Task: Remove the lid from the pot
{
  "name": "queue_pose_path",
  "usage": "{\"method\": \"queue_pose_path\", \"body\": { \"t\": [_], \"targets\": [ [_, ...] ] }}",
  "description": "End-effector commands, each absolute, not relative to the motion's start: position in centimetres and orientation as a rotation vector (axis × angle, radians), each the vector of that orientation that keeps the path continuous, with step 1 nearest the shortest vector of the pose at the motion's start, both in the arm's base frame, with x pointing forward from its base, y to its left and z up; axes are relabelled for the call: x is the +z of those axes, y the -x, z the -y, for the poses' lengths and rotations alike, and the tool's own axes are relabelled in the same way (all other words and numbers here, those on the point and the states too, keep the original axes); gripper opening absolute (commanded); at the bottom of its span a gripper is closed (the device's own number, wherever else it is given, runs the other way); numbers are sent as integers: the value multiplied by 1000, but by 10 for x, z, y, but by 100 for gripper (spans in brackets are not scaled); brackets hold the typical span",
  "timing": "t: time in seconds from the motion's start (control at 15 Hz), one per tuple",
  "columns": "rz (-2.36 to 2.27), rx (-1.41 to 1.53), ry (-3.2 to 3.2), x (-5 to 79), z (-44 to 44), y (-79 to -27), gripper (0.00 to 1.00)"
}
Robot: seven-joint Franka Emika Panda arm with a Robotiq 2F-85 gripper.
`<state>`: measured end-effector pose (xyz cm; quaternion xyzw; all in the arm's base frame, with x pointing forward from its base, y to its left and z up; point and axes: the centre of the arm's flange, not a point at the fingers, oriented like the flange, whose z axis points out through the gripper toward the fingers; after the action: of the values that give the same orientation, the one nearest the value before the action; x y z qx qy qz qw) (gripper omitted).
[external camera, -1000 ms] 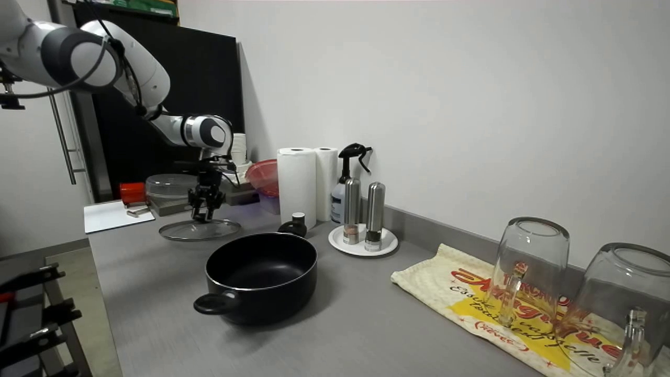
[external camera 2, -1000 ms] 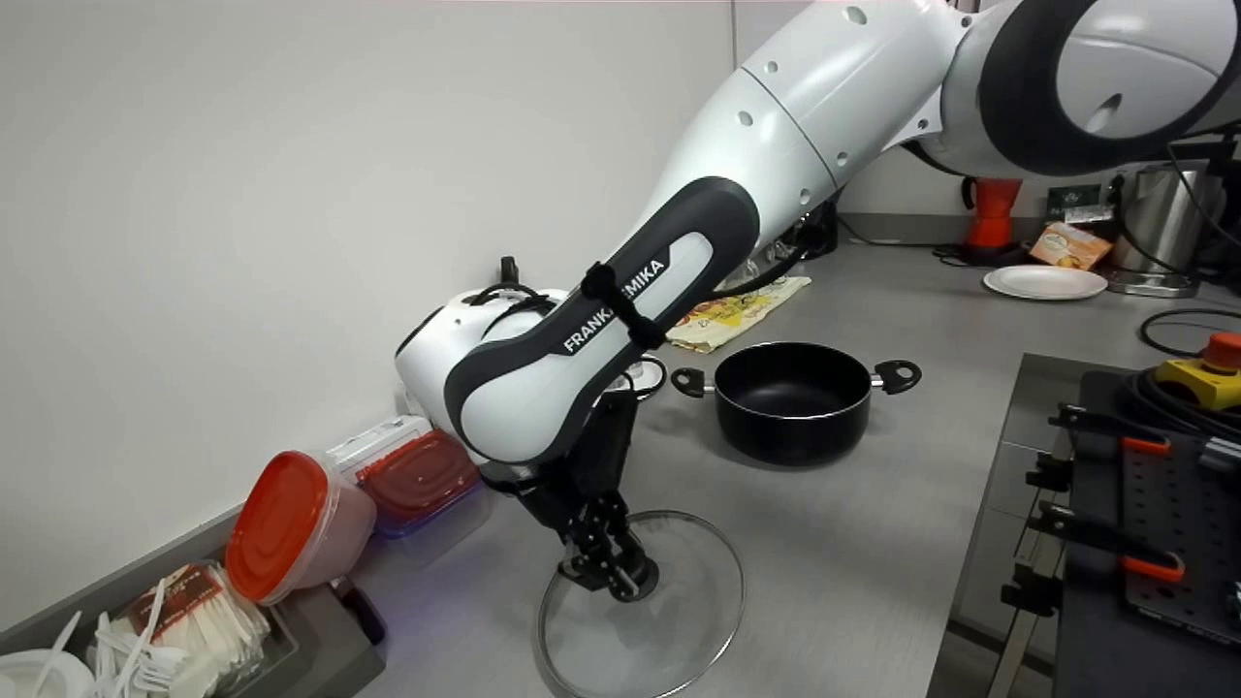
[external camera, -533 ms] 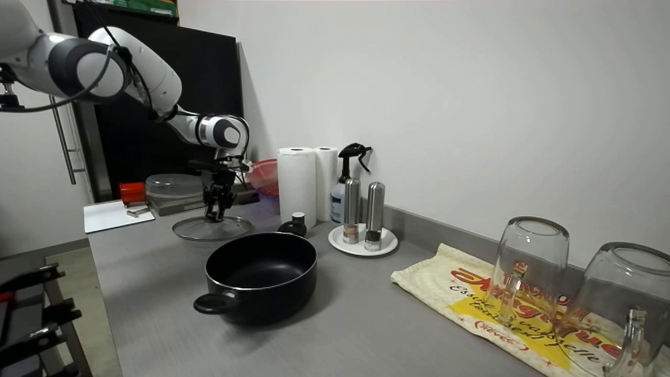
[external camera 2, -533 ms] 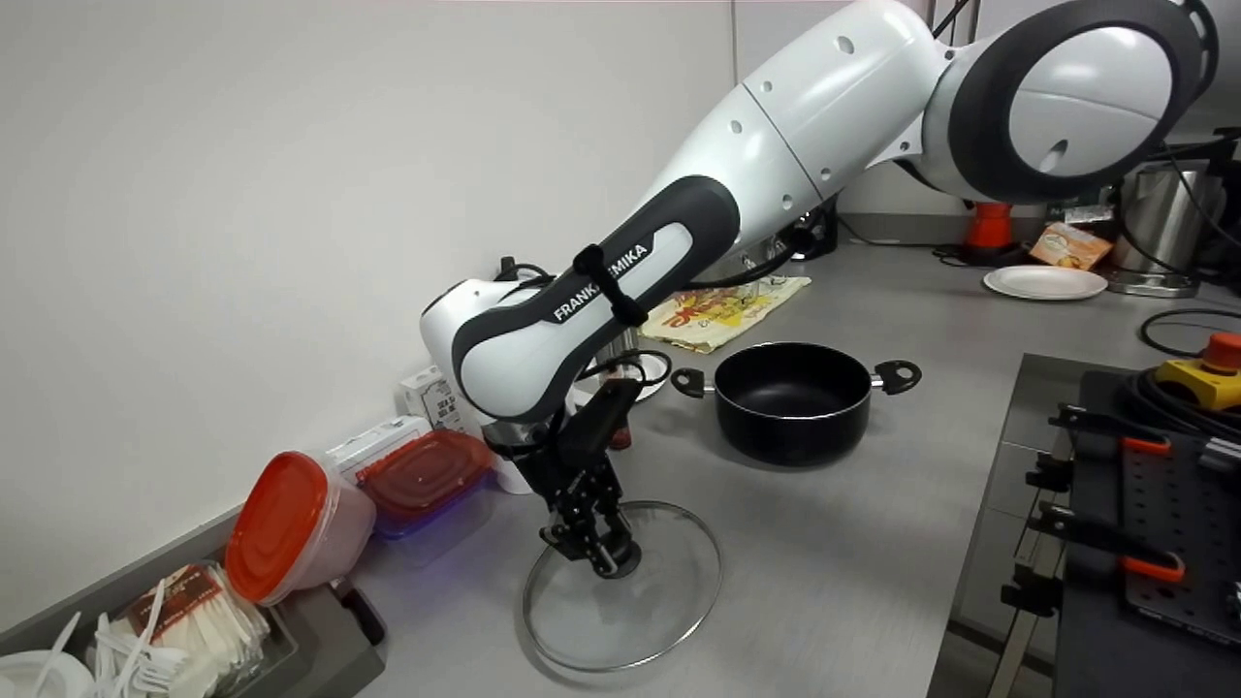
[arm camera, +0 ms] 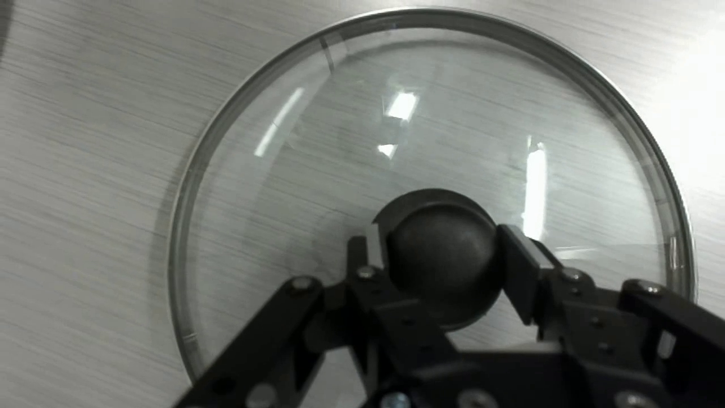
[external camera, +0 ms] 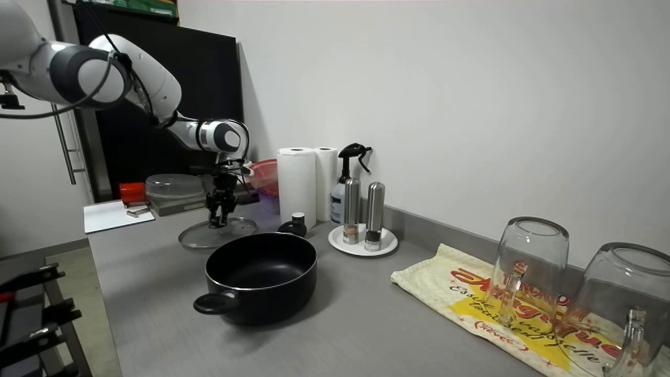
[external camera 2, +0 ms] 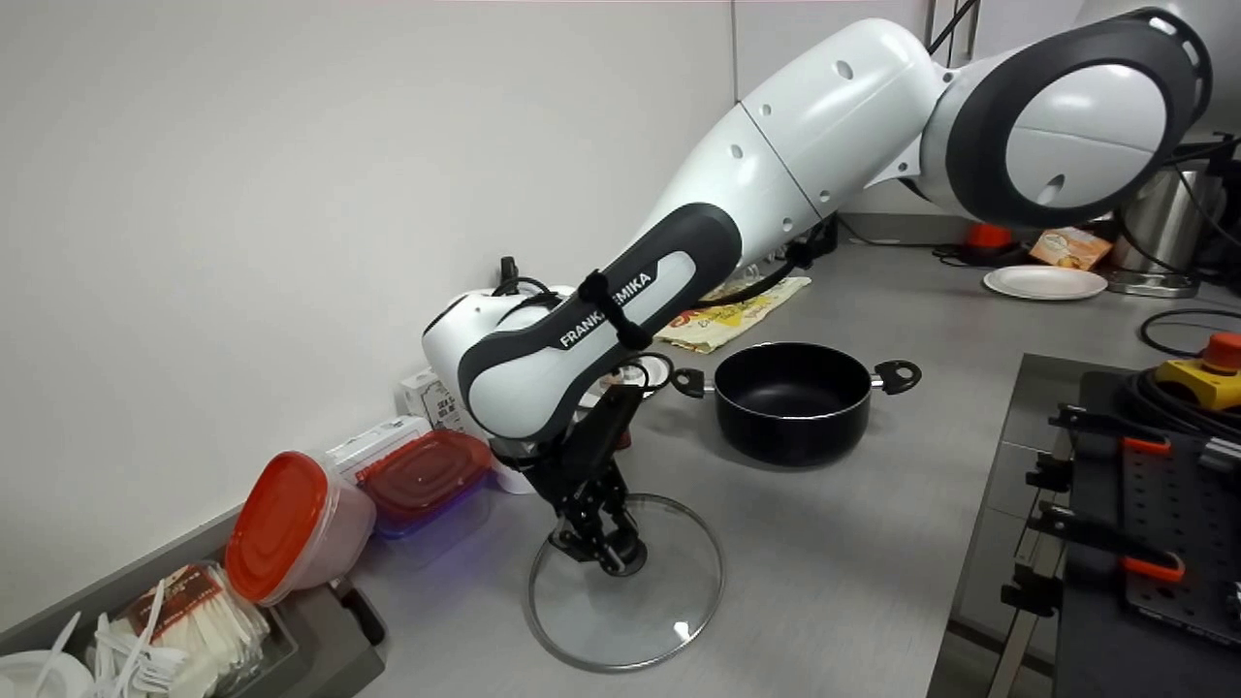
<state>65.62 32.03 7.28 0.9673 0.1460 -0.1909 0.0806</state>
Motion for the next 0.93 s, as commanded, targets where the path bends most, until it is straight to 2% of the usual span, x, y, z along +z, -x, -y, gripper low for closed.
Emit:
{"method": "queue_pose_path", "body": {
  "t": [0.0,0.33,0.4,0.53,0.6,0.73,0.87],
  "targets": [
    [-444,-583,-2886,72,-321,-654,50],
    [-455,-601,-2876,71,-323,-652,50],
    [-455,-602,-2876,71,-323,-651,75],
    [-450,-604,-2877,70,-321,-652,83],
    [-448,-606,-2877,70,-320,-652,64],
    [-447,-607,-2877,69,-319,-652,79],
    [-447,-607,-2877,69,-319,-652,83]
  ]
}}
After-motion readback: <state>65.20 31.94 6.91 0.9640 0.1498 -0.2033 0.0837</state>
